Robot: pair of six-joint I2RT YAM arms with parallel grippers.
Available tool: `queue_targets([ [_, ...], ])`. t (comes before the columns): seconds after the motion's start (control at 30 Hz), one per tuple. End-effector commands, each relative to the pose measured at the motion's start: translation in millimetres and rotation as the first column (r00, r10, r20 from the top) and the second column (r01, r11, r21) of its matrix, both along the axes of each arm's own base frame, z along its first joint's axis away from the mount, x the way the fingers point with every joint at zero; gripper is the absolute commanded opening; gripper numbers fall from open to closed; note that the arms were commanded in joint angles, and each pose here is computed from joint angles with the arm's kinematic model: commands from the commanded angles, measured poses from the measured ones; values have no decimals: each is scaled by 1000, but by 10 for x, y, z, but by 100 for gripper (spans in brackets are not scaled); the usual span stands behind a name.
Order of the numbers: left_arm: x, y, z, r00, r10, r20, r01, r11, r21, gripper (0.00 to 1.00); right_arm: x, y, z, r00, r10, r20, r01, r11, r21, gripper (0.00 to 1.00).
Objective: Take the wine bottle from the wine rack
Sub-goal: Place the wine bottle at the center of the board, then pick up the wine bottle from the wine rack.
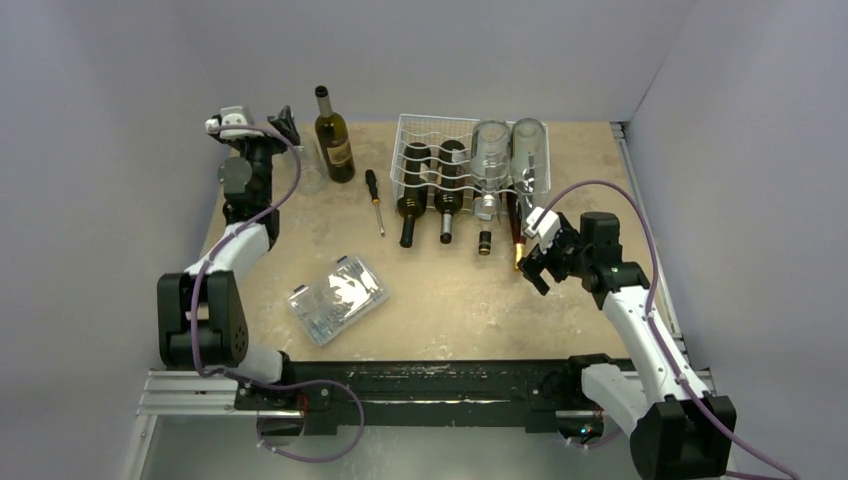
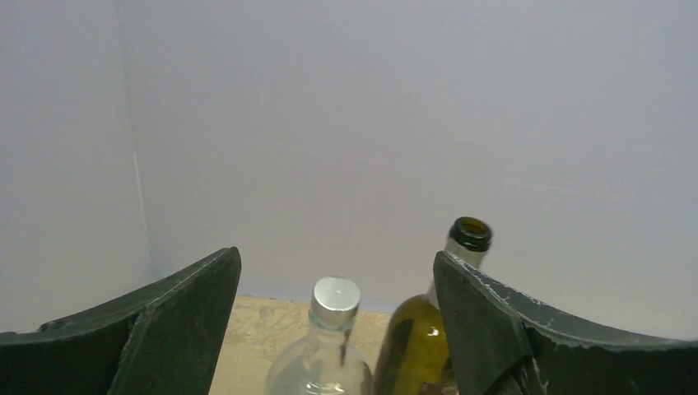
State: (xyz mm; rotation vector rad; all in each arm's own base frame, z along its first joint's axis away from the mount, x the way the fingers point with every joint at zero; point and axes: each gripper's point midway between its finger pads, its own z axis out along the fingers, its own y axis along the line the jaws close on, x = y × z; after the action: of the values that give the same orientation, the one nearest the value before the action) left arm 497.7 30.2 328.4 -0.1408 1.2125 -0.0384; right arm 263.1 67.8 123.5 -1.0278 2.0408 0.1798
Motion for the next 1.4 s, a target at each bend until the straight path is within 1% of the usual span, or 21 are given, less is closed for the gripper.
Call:
queue_targets([
  [0.0, -486, -32, 240, 999, -29, 27, 32, 990, -136, 92, 1, 47, 124, 998, 25, 49, -26, 999, 20, 99],
  [0.1, -756, -147, 124, 992, -91, -88, 69, 971, -229, 99, -3, 56, 163, 998, 28, 64, -30, 999, 26, 99],
  [0.2, -1021, -319, 34, 961, -180, -209, 116, 951, -288, 100, -7, 75, 203, 996, 35, 78, -38, 999, 35, 99],
  [0.27, -1179, -404, -30, 933, -223, -284, 130, 941, -311, 100, -12, 110, 242, 995, 45, 87, -50, 997, 51, 99],
  [0.37, -1402, -556, -58, 890, -299, -344, 181, 925, -335, 100, -14, 143, 295, 994, 49, 100, -56, 996, 72, 99],
  [0.43, -1572, -698, -178, 839, -369, -400, 230, 906, -355, 100, -11, 149, 322, 993, 47, 105, -55, 995, 79, 99],
  [0.53, -1766, -884, -278, 777, -461, -429, 310, 873, -375, 100, -7, 161, 378, 992, 42, 116, -53, 994, 91, 99],
  [0.6, -1872, -978, -388, 736, -506, -451, 354, 854, -380, 100, -3, 176, 439, 991, 40, 131, -54, 993, 105, 99],
  [0.73, -2040, -1162, -522, 689, -557, -464, 438, 830, -345, 100, -9, 263, 591, 985, 63, 161, -87, 985, 146, 99],
  [0.8, -2126, -1264, -583, 654, -582, -484, 487, 813, -319, 100, -33, 331, 664, 988, 65, 141, -93, 976, 198, 99],
  [0.97, -2298, -1393, -754, 570, -583, -579, 525, 800, -289, 100, 9, 391, 934, 991, 74, 113, -99, 967, 234, 99],
  [1.03, -2329, -1419, -809, 548, -582, -601, 530, 797, -288, 100, 106, 407, 1101, 993, 46, 113, -75, 962, 264, 99],
  [1.1, -2325, -1431, -823, 545, -584, -602, 532, 796, -289, 100, 232, 425, 1270, 994, 7, 109, -40, 952, 303, 99],
  [1.2, -2306, -1441, -863, 534, -587, -608, 527, 794, -304, 100, 464, 430, 1414, 996, -65, 61, 39, 934, 356, 99],
  [1.3, -2277, -1441, -900, 530, -587, -612, 517, 796, -316, 100, 697, 377, 1446, 986, -168, -4, 156, 910, 385, 99],
  [1.37, -2254, -1445, -934, 524, -588, -616, 510, 796, -326, 100, 847, 303, 1439, 965, -261, -38, 254, 881, 399, 99],
])
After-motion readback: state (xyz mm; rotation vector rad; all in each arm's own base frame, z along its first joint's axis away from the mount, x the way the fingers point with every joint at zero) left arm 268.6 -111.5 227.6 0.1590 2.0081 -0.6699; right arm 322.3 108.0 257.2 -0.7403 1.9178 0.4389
